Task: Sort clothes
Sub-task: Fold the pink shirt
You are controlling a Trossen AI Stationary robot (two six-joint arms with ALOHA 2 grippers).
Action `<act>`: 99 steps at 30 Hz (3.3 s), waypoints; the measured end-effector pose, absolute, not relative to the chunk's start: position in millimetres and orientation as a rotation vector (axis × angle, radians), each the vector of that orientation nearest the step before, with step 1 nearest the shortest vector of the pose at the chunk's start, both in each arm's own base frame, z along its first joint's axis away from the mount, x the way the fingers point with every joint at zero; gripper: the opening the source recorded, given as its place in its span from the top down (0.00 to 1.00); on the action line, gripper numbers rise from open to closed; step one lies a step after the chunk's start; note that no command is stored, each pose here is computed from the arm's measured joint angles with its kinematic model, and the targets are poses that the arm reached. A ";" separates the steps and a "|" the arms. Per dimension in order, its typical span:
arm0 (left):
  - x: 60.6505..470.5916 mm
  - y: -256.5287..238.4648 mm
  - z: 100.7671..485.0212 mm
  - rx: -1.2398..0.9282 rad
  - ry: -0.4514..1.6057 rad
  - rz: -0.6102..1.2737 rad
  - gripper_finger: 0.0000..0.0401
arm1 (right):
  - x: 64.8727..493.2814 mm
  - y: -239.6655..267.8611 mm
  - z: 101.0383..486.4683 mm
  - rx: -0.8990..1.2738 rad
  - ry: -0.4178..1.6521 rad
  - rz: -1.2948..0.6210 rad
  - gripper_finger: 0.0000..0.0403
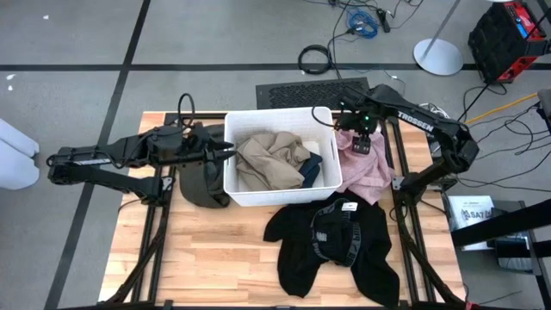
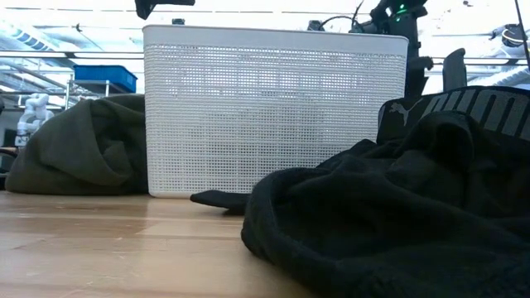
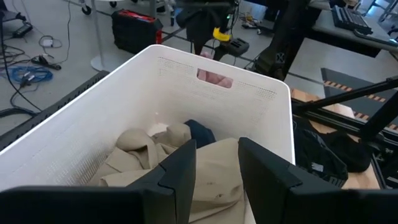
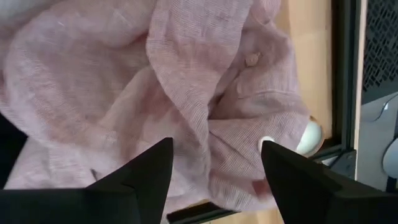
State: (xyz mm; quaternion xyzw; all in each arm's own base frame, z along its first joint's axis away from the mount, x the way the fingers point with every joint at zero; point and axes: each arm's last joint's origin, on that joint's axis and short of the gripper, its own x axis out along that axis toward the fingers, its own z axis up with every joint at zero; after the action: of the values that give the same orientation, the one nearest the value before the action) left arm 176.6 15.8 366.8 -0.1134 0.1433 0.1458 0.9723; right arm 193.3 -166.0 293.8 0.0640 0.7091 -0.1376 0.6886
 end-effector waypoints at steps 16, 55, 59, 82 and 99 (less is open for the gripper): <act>176.7 15.8 366.5 -0.193 0.297 0.289 0.68 | 188.8 -163.9 291.3 0.329 1.736 -0.345 0.99; 179.6 12.6 374.1 -0.197 0.230 0.159 0.68 | 86.2 -19.9 583.2 0.072 -0.057 -0.172 1.00; 181.6 9.7 381.7 -0.205 0.158 0.058 0.68 | 100.5 -9.0 603.6 0.037 -0.252 0.071 1.00; 217.1 -51.5 375.9 -0.288 0.157 -0.398 0.68 | 249.8 102.7 568.9 -0.043 -0.183 0.552 1.00; 160.0 -110.1 206.6 -0.889 -0.163 -0.494 0.68 | 288.6 165.2 528.4 -0.030 -0.021 0.412 1.00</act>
State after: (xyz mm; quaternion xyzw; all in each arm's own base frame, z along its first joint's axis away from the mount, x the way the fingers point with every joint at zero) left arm 160.0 -110.1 206.6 -0.4251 -0.0778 -0.2362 0.8703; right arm 288.6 165.2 528.4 -0.0147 -0.0104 0.2047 0.9787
